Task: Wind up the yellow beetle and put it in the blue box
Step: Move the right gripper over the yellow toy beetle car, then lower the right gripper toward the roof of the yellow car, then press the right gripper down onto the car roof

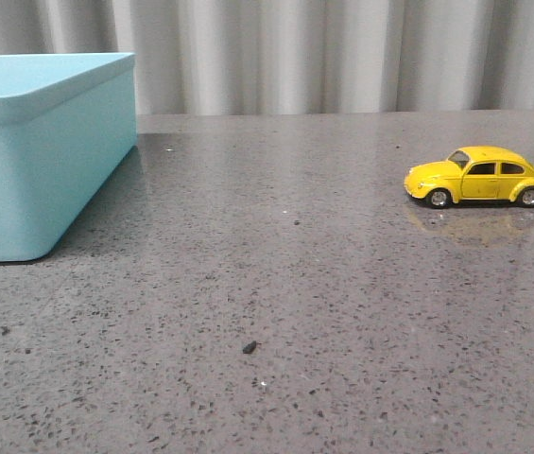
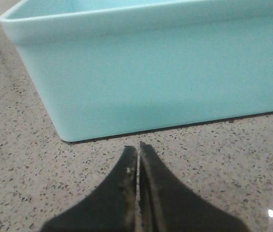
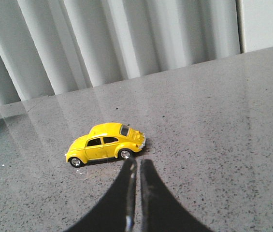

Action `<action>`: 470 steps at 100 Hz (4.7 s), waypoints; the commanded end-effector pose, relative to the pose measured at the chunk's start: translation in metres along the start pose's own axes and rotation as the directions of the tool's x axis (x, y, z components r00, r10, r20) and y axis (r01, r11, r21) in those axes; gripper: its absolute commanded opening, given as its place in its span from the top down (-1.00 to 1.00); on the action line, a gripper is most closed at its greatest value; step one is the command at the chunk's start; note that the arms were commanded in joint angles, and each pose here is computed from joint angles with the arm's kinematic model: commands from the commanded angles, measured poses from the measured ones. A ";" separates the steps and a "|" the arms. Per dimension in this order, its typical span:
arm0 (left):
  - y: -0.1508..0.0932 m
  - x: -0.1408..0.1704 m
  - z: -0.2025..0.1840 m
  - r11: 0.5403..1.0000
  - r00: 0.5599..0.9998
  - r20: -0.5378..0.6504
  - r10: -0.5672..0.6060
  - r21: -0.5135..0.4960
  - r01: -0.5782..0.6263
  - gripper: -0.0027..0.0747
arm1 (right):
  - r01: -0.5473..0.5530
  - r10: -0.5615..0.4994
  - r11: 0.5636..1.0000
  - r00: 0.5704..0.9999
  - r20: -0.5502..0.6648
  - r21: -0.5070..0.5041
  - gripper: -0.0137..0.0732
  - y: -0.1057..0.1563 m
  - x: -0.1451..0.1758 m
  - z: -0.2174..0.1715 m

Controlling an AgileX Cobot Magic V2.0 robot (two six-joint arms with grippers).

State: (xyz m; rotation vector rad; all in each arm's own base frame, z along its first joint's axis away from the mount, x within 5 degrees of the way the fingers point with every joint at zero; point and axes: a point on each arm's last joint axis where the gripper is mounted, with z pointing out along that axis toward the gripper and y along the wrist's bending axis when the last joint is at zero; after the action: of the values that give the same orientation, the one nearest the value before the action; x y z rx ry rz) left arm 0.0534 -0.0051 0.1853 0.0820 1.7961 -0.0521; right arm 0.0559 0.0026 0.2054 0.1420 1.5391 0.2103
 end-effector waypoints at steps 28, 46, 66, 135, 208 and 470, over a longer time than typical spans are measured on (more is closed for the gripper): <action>0.000 -0.011 -0.002 0.989 0.966 0.212 -0.146 0.029 0.143 0.99 | 0.000 0.000 1.000 0.996 0.085 0.002 0.78 -0.002 -0.001 -0.001; 0.000 -0.012 -0.002 0.983 0.958 0.220 -0.184 0.040 0.180 0.99 | 0.000 0.000 1.000 0.996 0.085 0.002 0.78 -0.002 -0.001 -0.001; 0.000 -0.013 -0.002 0.983 0.955 0.231 -0.184 0.040 0.180 0.99 | 0.000 0.000 1.000 0.996 0.085 0.002 0.78 -0.002 -0.001 -0.001; 0.001 -0.019 -0.003 0.927 0.883 0.280 -0.376 0.099 0.363 0.99 | 0.000 0.000 1.000 0.997 0.075 0.003 0.78 -0.002 0.000 -0.001; -0.004 -0.082 -0.014 0.946 0.924 0.211 -0.319 0.125 0.298 0.99 | -0.022 0.026 0.998 0.996 0.083 -0.052 0.78 0.023 -0.089 -0.009; -0.024 -0.101 0.019 0.959 0.995 -0.035 -0.098 0.262 0.104 0.99 | 0.185 -0.286 0.954 0.330 -0.900 -0.236 0.78 0.081 -0.093 0.287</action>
State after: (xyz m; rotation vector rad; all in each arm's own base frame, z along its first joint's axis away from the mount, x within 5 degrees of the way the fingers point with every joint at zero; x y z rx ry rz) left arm 0.0886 -0.0336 0.2652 0.2061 1.8872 -0.3582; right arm 0.3380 0.0775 0.3001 -0.3838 2.7936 0.1410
